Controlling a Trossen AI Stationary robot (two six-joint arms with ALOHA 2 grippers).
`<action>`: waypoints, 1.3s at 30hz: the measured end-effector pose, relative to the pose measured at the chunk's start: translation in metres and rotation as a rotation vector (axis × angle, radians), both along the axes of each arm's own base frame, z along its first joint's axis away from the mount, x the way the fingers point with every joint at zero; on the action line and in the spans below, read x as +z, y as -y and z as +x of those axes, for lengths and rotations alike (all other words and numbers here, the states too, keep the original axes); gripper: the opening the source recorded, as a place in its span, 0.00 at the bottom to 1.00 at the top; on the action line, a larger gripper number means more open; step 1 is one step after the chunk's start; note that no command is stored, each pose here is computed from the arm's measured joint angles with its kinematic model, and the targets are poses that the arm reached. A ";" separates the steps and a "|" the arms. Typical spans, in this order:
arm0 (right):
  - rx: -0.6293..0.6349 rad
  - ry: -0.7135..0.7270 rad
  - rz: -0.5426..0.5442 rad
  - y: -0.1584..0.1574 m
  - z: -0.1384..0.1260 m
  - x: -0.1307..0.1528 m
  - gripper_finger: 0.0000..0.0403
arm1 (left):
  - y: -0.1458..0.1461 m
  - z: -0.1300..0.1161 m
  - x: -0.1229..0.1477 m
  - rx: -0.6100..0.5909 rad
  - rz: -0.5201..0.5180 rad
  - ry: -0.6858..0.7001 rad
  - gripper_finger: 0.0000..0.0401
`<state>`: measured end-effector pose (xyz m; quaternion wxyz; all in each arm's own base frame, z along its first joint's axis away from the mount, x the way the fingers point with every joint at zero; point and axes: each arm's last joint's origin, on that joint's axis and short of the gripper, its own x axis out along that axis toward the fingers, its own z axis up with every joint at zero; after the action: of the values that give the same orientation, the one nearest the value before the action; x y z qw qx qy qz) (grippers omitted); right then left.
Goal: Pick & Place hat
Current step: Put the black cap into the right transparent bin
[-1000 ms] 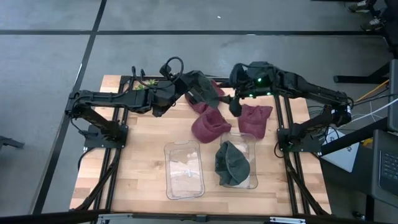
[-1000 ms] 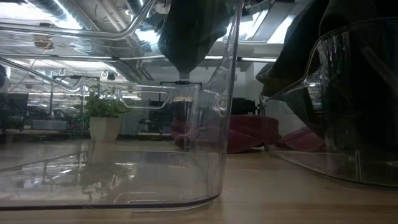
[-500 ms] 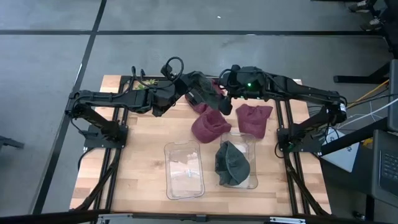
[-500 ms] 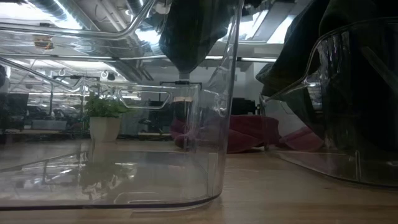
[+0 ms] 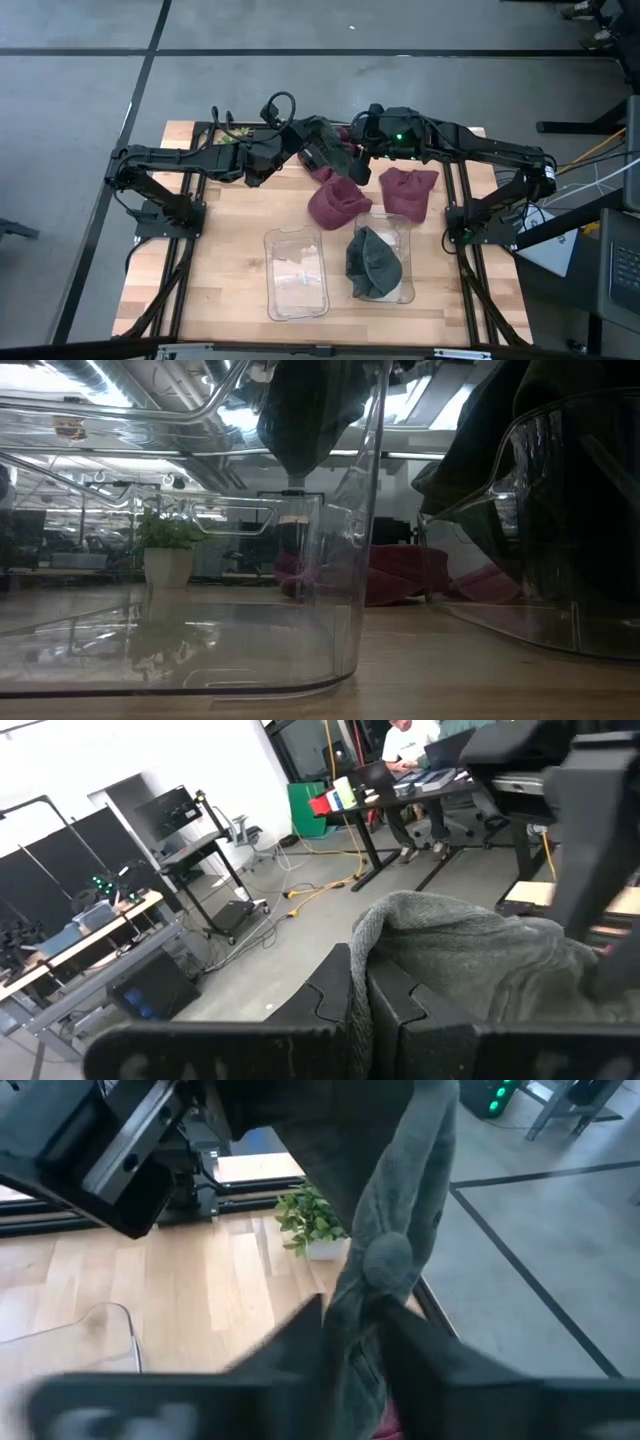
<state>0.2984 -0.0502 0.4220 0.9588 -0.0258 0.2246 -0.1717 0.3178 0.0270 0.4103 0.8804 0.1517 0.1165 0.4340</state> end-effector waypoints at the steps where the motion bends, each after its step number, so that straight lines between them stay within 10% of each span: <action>1: 0.001 -0.004 -0.001 0.000 0.000 0.000 0.09 | 0.000 0.000 0.000 0.000 0.000 0.000 0.01; 16: -0.003 -0.018 0.010 0.002 -0.001 -0.002 0.01 | 0.019 -0.002 0.010 -0.173 0.030 0.030 0.06; 39: -0.065 -0.027 0.020 0.002 -0.011 0.001 0.01 | 0.035 -0.093 0.032 -0.343 -0.310 0.071 0.40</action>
<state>0.2873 -0.0520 0.4234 0.9498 -0.0114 0.2401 -0.2002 0.2246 -0.0078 0.4419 0.9575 0.0167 0.1234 0.2602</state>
